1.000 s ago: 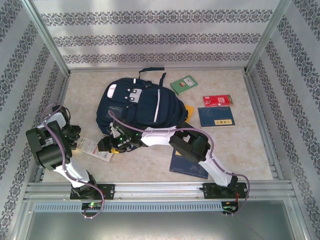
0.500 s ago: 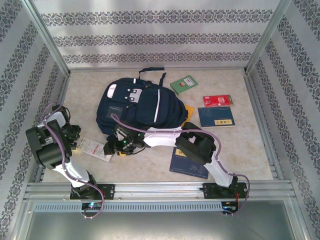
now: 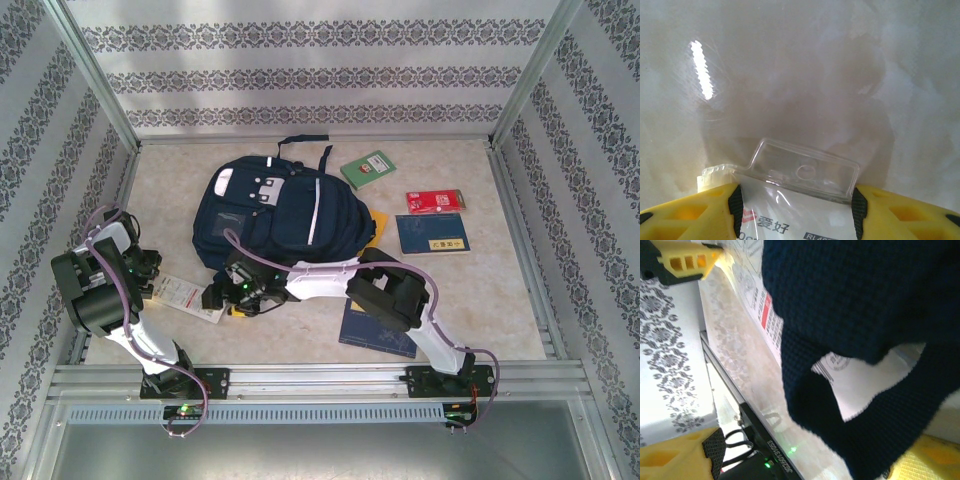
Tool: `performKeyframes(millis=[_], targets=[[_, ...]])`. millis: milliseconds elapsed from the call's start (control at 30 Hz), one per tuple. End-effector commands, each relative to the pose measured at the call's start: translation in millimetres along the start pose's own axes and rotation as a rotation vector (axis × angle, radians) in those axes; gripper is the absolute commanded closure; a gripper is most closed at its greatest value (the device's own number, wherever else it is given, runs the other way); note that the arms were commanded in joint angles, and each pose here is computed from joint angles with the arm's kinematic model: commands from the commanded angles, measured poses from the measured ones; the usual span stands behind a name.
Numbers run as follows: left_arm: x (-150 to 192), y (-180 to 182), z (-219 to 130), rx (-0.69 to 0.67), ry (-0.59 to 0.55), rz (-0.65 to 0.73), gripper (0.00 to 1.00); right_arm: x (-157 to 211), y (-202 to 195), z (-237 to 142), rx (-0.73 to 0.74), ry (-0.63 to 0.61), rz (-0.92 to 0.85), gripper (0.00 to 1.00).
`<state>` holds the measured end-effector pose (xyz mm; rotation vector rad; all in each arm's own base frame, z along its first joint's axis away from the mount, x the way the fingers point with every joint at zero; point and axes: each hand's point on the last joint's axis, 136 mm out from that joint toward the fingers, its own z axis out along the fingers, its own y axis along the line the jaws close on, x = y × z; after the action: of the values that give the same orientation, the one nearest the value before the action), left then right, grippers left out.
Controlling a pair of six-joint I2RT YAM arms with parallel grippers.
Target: Pack books, pencil case, and school supplies into a backpack
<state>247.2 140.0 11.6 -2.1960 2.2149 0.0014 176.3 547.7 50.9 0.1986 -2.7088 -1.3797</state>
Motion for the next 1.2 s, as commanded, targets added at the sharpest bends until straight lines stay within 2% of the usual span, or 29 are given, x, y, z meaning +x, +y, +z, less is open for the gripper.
performKeyframes(millis=[0, 167, 400, 500, 600, 667, 800, 967, 1167], targets=[[5, -13, 31, 0.045, 0.049, 0.009, 0.41, -7, -6, 13, 0.012, -0.04, 0.082, 0.21], [8, -14, 33, 0.049, 0.066, 0.007, 0.41, -23, 6, 8, -0.034, -0.117, 0.1, 0.22], [12, -15, 35, 0.058, 0.087, 0.001, 0.42, -38, 31, 11, -0.136, -0.162, 0.094, 0.38], [13, -15, 35, 0.059, 0.094, -0.001, 0.42, -43, 39, 11, -0.15, -0.176, 0.077, 0.53], [14, -17, 32, 0.074, 0.102, -0.006, 0.42, -45, 35, 6, -0.138, -0.199, 0.082, 0.8], [15, -18, 28, 0.081, 0.104, -0.009, 0.4, -45, 30, 1, -0.138, -0.207, 0.094, 0.89], [17, -18, 13, 0.093, 0.113, -0.02, 0.3, -38, 29, -8, -0.14, -0.202, 0.086, 0.9], [15, -18, -27, 0.144, 0.078, -0.036, 0.14, -25, 28, -29, -0.106, -0.202, 0.051, 0.9], [16, -21, -94, 0.27, -0.02, -0.005, 0.1, -3, 19, -61, -0.036, -0.189, -0.033, 0.95]])
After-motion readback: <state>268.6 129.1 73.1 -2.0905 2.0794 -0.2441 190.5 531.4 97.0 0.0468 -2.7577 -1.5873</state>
